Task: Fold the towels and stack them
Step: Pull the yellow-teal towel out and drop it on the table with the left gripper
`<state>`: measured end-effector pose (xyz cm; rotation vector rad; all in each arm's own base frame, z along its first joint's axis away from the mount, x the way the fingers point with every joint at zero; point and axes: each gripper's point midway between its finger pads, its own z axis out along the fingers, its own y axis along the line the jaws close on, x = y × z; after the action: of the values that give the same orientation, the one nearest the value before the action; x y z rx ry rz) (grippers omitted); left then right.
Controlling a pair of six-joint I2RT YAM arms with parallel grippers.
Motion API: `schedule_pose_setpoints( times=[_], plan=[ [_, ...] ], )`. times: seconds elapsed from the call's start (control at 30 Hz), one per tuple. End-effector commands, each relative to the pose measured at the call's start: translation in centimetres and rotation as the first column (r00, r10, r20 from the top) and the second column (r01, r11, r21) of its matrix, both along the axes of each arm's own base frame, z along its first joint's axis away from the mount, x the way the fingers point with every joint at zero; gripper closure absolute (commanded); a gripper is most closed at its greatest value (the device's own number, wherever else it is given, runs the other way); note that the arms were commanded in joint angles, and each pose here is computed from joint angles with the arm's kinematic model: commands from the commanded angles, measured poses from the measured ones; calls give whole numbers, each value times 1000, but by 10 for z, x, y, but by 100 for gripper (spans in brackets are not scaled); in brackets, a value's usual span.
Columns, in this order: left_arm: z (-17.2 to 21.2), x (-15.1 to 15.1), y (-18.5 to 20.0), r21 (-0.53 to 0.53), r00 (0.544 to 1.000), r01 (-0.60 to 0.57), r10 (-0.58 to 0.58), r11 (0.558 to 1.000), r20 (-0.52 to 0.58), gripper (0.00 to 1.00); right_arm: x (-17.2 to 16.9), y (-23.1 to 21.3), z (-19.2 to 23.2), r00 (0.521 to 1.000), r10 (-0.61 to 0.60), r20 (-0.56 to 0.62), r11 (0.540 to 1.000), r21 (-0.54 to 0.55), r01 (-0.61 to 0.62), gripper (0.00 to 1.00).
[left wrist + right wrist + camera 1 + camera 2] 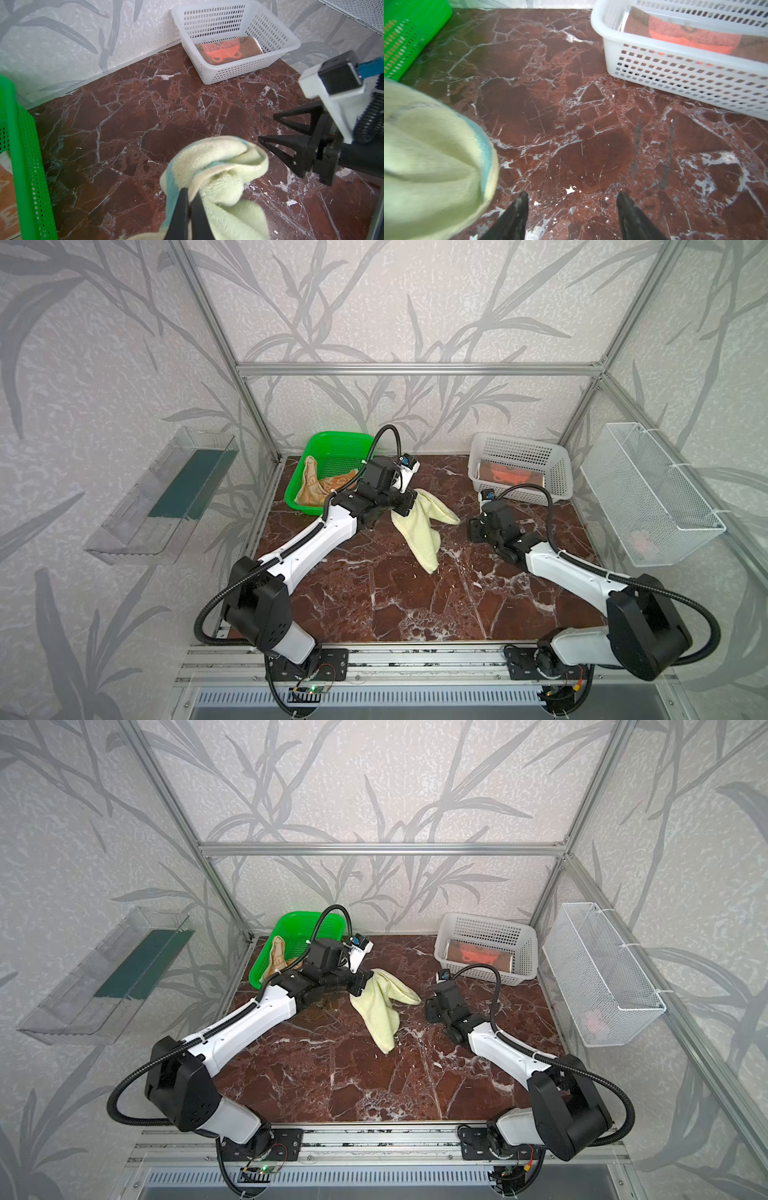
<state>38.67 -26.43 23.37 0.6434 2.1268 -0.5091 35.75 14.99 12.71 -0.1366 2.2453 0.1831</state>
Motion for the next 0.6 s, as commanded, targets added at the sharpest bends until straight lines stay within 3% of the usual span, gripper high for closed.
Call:
schedule_pose_setpoints(
  times=[0.0, 0.2, 0.57],
  plan=[
    [-33, 6, 8, 30, 991, -92, 95, 995, -99, 100, -6, 23, 9, 987, 157, 30, 987, 20, -158, 33],
    [-89, -4, 7, 33, 960, -122, 126, 992, -248, 100, -19, 48, 6, 948, 318, 17, 948, 22, -319, 33],
    [-101, -9, -6, -1, 948, -106, 101, 994, -301, 100, -34, 77, 2, 892, 451, 29, 892, 19, -451, 33]
  ],
)
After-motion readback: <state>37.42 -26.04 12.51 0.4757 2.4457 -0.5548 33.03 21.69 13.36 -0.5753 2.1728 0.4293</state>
